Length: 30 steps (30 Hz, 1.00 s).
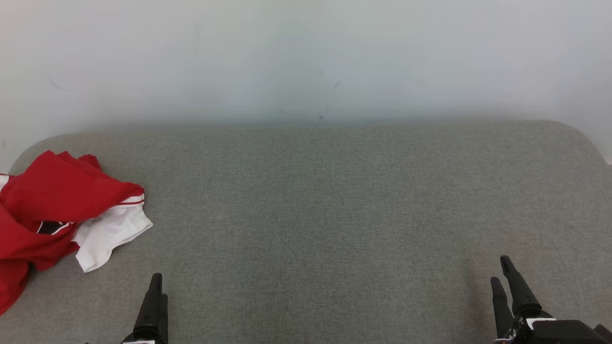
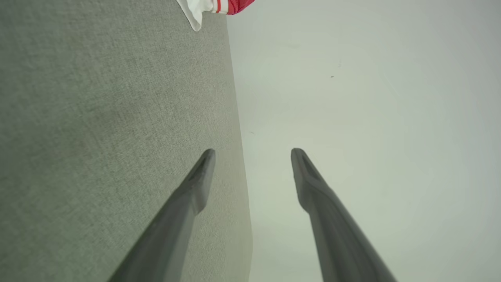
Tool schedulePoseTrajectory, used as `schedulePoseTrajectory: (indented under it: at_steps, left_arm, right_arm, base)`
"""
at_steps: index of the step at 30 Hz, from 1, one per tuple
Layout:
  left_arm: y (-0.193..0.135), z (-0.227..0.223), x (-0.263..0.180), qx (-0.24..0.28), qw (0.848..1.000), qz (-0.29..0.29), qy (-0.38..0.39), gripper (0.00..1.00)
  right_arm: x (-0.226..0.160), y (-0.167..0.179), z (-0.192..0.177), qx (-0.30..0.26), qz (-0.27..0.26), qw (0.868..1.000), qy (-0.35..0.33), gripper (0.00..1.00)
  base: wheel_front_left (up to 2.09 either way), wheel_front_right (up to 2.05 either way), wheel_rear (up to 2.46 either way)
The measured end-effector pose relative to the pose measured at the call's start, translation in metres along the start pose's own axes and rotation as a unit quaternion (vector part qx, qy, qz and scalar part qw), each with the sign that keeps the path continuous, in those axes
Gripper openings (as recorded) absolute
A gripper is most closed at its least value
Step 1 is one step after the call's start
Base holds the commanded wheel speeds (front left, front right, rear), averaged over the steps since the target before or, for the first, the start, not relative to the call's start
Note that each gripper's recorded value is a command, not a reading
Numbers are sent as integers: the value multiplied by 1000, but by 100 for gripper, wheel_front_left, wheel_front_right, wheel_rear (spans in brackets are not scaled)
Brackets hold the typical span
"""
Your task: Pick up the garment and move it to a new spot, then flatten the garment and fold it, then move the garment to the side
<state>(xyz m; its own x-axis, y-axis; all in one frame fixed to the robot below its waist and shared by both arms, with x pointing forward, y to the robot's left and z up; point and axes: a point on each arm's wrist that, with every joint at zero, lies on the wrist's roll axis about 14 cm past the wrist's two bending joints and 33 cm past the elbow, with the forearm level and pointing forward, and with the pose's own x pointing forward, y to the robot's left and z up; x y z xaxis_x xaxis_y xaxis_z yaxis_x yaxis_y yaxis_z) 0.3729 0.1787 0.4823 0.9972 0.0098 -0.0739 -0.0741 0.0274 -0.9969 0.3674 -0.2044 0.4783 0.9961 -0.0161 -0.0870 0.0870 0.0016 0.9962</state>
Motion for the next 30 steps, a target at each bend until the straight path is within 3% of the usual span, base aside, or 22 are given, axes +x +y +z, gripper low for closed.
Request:
schedulePoseTrajectory:
  at_steps: [17,30]
  left_arm:
    - [-1,3,-1,139,990,9,-12,100]
    - [-4,-7,-2,285,958,1,-3,100]
  right_arm:
    - [7,-1,-18,-122,-6,992,12,100]
    - [14,1,-36,-264,3,964,33,100]
  base:
    - [0,0,0]
    - [0,0,0]
